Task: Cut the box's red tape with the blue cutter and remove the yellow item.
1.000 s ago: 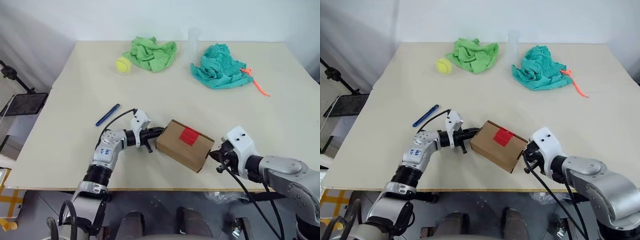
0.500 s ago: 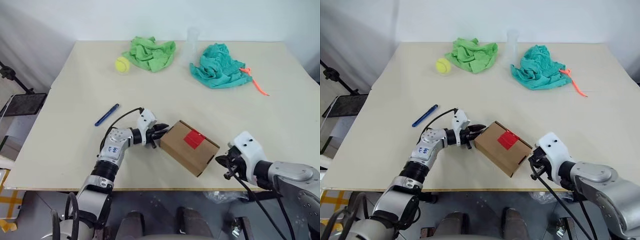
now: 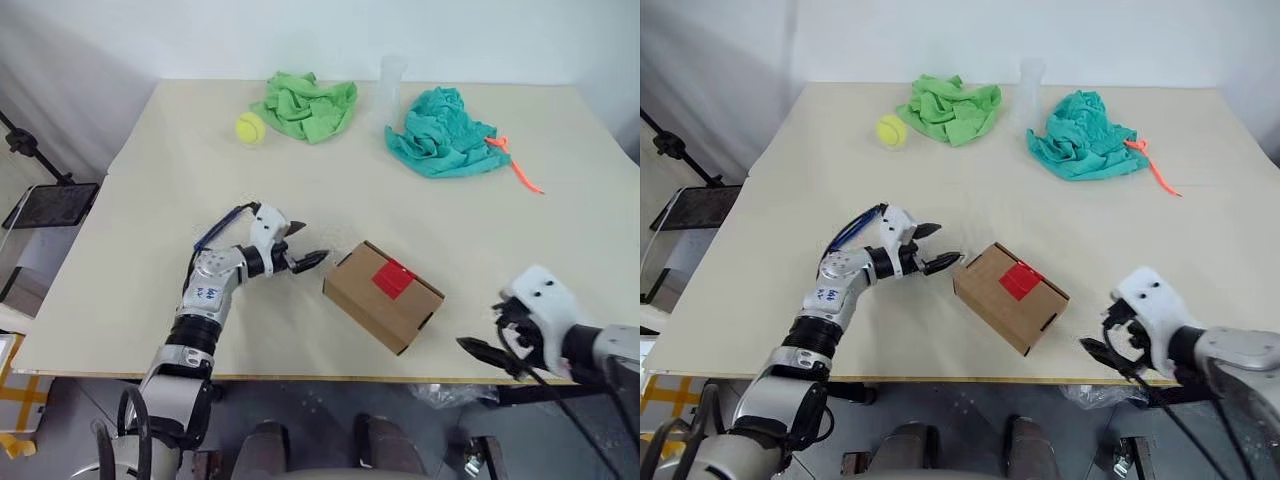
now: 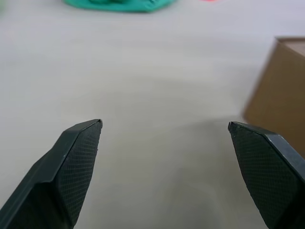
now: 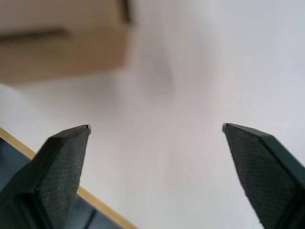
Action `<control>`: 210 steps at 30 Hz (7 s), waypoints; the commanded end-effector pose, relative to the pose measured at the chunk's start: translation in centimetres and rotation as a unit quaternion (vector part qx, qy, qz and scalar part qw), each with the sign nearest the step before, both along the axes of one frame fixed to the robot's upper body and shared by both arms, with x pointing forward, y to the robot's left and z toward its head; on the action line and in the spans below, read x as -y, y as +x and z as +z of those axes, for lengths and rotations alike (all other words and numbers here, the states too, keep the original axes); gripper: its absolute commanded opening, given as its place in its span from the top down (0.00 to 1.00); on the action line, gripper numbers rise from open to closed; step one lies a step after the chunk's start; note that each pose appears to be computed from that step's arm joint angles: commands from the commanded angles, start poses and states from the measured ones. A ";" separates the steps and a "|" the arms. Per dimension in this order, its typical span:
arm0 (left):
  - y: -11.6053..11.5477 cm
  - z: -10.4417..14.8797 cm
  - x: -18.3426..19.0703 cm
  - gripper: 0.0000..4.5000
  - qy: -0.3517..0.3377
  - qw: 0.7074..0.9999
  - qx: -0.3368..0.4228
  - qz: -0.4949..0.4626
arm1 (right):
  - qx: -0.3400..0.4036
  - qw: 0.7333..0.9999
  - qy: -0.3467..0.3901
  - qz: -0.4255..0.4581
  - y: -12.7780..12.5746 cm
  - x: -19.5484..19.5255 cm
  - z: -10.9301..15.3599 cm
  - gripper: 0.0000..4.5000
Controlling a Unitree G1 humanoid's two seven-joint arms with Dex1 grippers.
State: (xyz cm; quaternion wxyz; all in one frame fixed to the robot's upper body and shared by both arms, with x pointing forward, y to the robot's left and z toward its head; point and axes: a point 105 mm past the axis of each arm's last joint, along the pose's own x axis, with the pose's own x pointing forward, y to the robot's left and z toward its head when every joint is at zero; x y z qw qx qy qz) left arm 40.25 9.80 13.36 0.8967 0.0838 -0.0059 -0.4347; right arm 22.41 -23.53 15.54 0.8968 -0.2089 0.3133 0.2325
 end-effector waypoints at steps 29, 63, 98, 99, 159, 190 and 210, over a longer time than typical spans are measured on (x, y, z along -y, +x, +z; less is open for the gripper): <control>-0.3 1.0 -18.3 0.00 0.103 0.966 -0.099 0.214 | 0.207 0.946 0.125 0.214 8.5 -9.8 8.2 0.01; -1.9 -3.0 -18.5 0.66 0.153 0.955 -0.180 0.176 | 0.208 0.944 0.122 0.224 8.3 -10.2 8.1 0.00; -13.6 -2.3 -12.9 0.89 0.210 0.959 -0.174 0.080 | 0.098 0.878 0.082 0.461 8.3 -28.5 4.1 0.92; -13.6 -2.3 -12.9 0.89 0.209 0.959 -0.173 0.085 | 0.092 0.876 0.071 0.469 8.3 -29.0 3.5 0.99; -13.3 -2.1 -12.0 0.89 0.197 0.965 -0.153 0.086 | 0.106 0.862 0.020 0.495 9.7 -33.4 1.1 0.99; -12.9 -1.7 -11.5 0.89 0.191 0.967 -0.146 0.086 | 0.058 0.856 0.023 0.513 8.7 -34.8 -2.3 0.99; -10.0 1.6 -10.7 0.89 0.138 0.985 0.042 0.096 | 0.101 0.915 0.107 0.377 13.6 -23.6 9.7 0.64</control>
